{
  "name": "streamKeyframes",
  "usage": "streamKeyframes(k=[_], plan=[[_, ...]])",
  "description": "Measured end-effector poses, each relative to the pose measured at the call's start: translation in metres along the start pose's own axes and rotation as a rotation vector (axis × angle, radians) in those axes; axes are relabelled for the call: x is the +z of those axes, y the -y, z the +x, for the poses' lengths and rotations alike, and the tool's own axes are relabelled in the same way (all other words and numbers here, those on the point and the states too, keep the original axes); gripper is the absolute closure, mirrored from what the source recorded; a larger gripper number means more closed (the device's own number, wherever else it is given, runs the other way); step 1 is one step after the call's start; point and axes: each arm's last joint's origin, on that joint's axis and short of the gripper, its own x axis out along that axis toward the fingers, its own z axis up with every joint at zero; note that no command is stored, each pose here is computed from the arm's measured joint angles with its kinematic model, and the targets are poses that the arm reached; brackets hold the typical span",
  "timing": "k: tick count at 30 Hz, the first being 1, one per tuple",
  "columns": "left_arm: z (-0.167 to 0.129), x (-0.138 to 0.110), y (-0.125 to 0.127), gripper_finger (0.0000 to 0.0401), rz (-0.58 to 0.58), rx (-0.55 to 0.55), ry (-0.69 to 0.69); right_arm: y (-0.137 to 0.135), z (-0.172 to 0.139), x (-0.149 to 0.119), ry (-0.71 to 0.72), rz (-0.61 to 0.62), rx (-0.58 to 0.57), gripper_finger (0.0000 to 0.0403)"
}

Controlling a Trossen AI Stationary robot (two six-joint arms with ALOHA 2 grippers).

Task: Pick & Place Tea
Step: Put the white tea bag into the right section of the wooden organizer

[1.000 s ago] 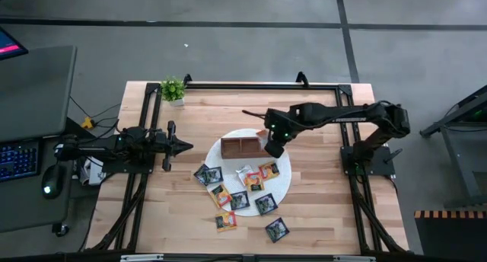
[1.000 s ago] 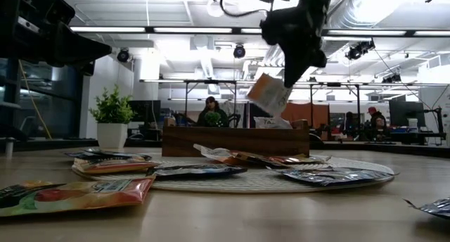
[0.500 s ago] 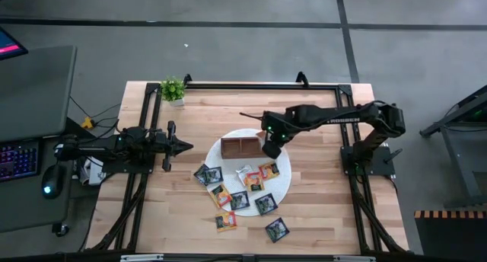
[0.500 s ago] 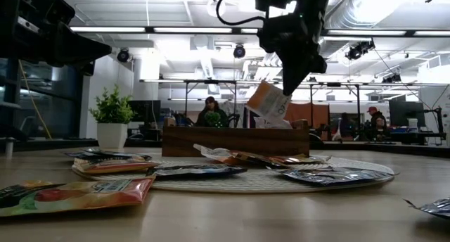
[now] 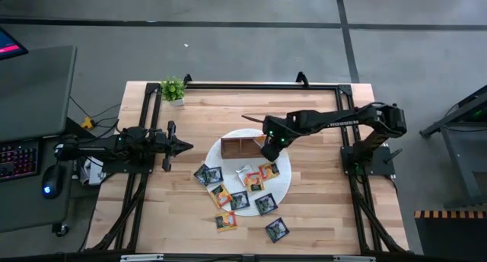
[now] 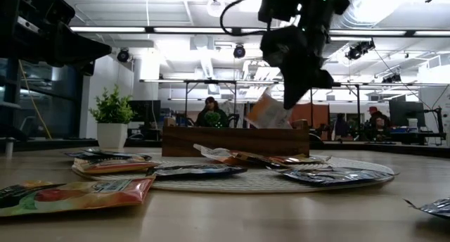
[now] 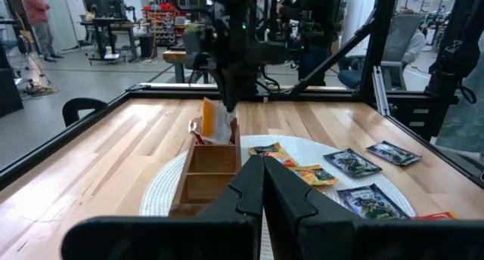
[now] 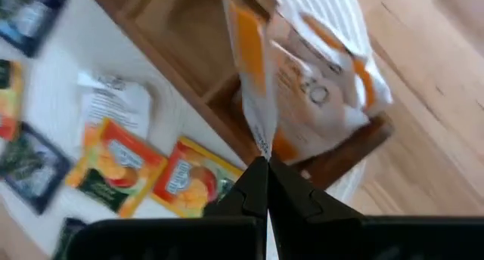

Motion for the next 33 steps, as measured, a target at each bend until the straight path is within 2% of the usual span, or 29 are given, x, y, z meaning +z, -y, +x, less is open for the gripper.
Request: streamKeyframes(k=[19, 24, 33], plan=[[0.0, 0.0, 0.0, 0.04, 0.0, 0.0, 0.001, 0.0044, 0.0081, -0.0025, 0.025, 0.018, -0.005, 0.0395], [0.0, 0.0, 0.0, 0.04, 0.0, 0.0, 0.001, 0.0056, 0.0081, -0.0029, 0.028, 0.019, -0.028, 0.0364], [0.0, 0.0, 0.0, 0.04, 0.0, 0.0, 0.0, 0.0069, 0.0053, -0.003, 0.046, 0.018, -0.05, 0.0286]])
